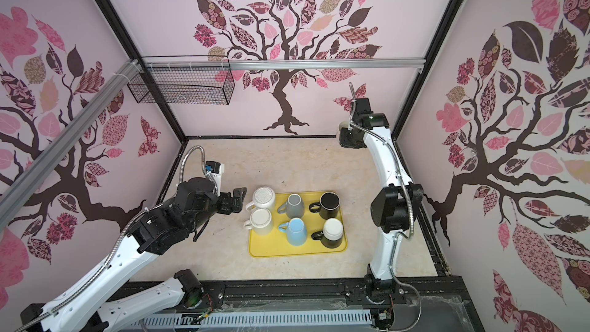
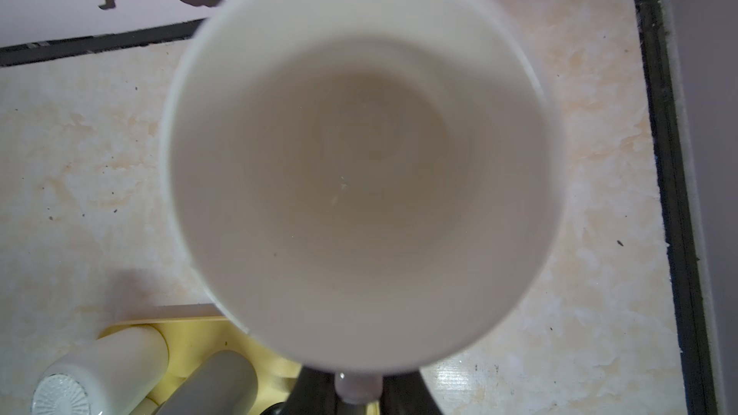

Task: Turn the mug right side up
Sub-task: Place the mug at the top-right of the table, then pick up the mug from the tray.

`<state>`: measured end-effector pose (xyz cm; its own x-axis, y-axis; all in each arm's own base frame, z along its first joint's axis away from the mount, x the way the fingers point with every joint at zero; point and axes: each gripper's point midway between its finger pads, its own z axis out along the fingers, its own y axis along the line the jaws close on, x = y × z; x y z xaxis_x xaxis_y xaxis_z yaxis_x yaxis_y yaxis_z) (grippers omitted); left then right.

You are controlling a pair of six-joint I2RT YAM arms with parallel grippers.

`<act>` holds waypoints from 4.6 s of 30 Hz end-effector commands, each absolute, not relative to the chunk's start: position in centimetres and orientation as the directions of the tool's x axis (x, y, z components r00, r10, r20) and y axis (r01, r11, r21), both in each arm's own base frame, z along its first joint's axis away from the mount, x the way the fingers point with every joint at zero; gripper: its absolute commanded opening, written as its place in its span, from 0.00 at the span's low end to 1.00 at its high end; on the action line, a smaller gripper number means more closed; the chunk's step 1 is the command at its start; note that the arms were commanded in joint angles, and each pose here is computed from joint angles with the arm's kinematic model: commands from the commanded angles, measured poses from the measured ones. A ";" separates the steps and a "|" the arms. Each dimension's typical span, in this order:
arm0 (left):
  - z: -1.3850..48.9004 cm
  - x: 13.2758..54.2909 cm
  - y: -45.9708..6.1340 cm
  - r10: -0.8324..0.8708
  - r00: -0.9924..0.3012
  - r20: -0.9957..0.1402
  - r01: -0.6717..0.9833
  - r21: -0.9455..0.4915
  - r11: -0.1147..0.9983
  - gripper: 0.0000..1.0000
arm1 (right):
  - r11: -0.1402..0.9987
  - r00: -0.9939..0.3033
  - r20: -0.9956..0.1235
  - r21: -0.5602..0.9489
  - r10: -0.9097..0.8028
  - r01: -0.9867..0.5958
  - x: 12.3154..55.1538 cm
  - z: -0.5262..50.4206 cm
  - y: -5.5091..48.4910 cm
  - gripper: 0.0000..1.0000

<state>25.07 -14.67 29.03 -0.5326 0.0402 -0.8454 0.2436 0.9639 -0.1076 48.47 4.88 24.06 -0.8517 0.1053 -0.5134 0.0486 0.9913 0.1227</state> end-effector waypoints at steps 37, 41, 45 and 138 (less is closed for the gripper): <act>25.4 25.2 -16.1 0.081 -0.594 -0.800 0.279 -0.111 0.954 0.98 | 0.996 -0.944 -0.326 0.085 0.057 0.031 44.7 12.5 4.6 0.00; 25.4 25.3 -16.1 0.078 -0.595 -0.800 0.280 -0.116 0.953 0.98 | 0.996 -0.943 -0.327 0.084 0.062 0.036 44.6 12.3 4.5 0.00; 25.4 25.3 -16.2 0.075 -0.595 -0.800 0.279 -0.119 0.953 0.98 | 0.996 -0.946 -0.317 0.081 0.062 0.038 44.4 11.8 4.6 0.00; 19.3 20.8 -18.0 0.681 -0.374 -0.630 0.869 0.017 0.494 0.57 | 0.895 -0.505 -0.856 0.135 -0.110 -0.425 30.6 24.2 21.1 0.97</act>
<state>21.56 -17.30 18.97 -0.4299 0.6787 -0.5954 0.8293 0.5575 0.0366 30.20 20.87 23.24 -0.5404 -0.1207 -0.8327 -0.4238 0.8940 0.1455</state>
